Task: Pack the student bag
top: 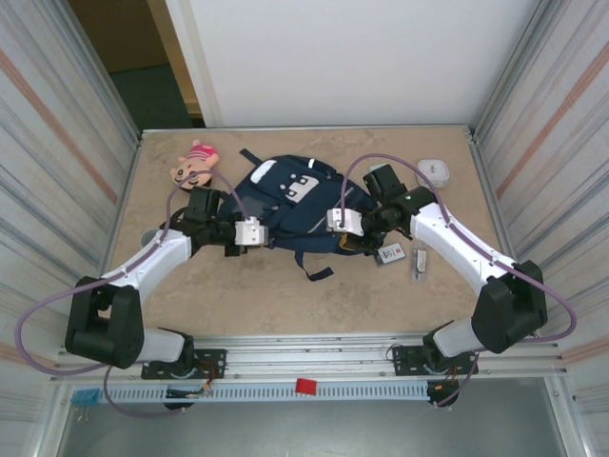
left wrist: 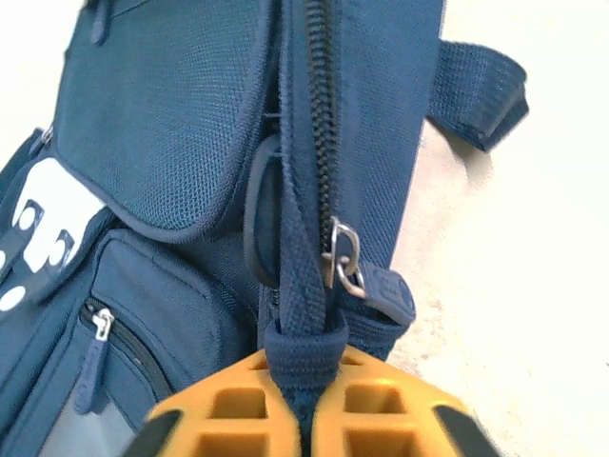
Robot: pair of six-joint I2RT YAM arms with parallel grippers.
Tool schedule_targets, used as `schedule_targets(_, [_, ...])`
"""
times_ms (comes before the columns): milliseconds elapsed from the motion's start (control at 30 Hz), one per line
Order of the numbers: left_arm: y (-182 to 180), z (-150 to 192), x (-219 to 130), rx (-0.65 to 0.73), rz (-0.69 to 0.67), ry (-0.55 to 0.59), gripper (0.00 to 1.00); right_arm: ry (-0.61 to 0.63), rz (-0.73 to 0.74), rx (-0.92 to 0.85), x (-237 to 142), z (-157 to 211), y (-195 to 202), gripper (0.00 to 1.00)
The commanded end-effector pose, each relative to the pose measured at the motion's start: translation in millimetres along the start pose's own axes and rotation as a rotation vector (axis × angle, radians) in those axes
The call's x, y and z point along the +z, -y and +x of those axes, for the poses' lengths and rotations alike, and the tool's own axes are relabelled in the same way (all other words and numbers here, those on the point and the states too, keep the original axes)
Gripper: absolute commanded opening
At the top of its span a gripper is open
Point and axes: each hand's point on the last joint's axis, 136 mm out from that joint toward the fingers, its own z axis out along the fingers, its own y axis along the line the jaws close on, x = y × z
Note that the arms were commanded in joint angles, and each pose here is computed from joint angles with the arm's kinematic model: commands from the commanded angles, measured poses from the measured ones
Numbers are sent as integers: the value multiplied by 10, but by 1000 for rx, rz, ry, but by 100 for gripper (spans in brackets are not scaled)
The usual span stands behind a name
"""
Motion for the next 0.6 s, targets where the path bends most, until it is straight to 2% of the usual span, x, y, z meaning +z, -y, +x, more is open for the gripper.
schedule_targets(0, [252,-120,-80,-101,58,49,0,156,92,-77,-272,-400,218,0])
schedule_targets(67, [296,-212,-140,-161,60,83,0,180,129,-40,-267,-365,349,1])
schedule_targets(233, [282,-410,-283,-332,20,155,0,216,185,83,-210,-253,713,12])
schedule_targets(300, [259,-449,-309,-409,3,170,0,216,187,127,-192,-227,797,18])
schedule_targets(467, [204,-403,-281,-580,-24,176,0,222,242,288,-304,-229,899,47])
schedule_targets(567, [145,-403,-246,-677,0,172,0,217,285,415,-507,-252,849,56])
